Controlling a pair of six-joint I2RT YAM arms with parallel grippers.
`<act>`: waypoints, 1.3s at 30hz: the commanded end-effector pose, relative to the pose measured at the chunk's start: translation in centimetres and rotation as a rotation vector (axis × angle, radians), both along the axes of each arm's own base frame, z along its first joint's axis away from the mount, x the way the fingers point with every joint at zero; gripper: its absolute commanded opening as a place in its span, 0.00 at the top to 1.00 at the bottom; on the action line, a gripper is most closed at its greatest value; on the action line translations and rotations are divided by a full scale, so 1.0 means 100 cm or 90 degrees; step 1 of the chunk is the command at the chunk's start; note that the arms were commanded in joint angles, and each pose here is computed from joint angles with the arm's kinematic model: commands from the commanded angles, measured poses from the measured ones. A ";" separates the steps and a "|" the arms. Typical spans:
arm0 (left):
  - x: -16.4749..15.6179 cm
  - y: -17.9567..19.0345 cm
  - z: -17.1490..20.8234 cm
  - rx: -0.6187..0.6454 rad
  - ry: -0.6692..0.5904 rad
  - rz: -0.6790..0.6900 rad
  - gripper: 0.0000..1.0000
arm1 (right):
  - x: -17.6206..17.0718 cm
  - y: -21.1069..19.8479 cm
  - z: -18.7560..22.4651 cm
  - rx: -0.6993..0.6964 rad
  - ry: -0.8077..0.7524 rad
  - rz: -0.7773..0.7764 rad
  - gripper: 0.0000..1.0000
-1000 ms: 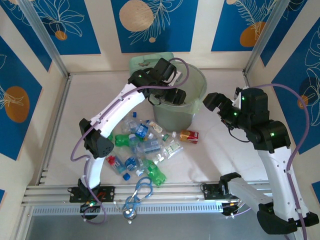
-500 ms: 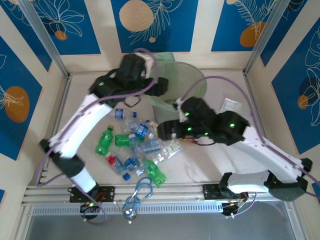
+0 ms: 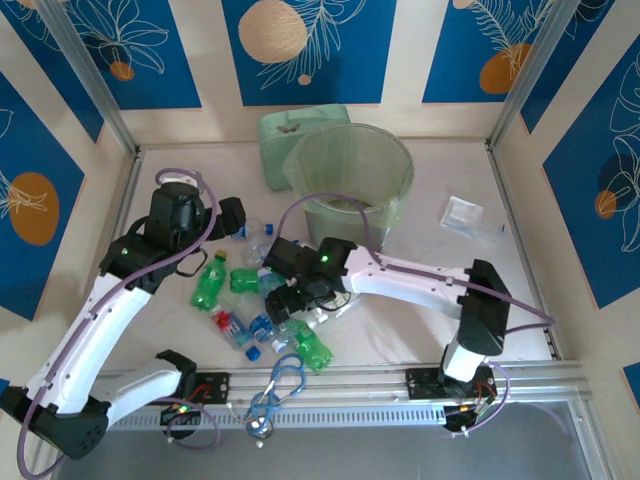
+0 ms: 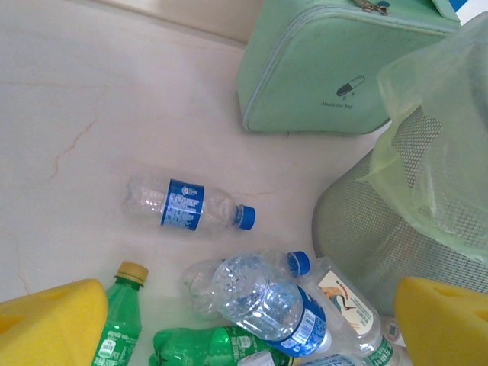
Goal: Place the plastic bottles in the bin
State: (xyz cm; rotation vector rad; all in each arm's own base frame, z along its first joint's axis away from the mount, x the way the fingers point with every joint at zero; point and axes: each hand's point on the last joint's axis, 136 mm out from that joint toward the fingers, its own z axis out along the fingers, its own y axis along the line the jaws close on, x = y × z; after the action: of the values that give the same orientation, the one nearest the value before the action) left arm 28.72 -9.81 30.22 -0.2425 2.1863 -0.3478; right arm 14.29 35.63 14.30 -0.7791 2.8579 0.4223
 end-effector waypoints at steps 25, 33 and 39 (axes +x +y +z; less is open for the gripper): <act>0.003 0.007 -0.058 -0.068 0.109 0.025 0.16 | 0.010 0.045 -0.051 -0.049 0.013 0.041 0.24; 0.006 0.003 -0.060 -0.077 0.112 0.020 0.17 | 0.015 0.041 -0.048 -0.062 -0.012 0.029 0.38; 0.006 -0.001 -0.058 -0.084 0.109 0.008 0.17 | 0.019 0.036 -0.031 -0.031 -0.048 0.015 0.44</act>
State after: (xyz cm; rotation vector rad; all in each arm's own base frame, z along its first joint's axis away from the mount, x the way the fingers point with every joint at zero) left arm 29.06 -9.65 24.21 -0.3641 2.3437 -0.4409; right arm 16.05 39.63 8.99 -0.8491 2.8589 0.2901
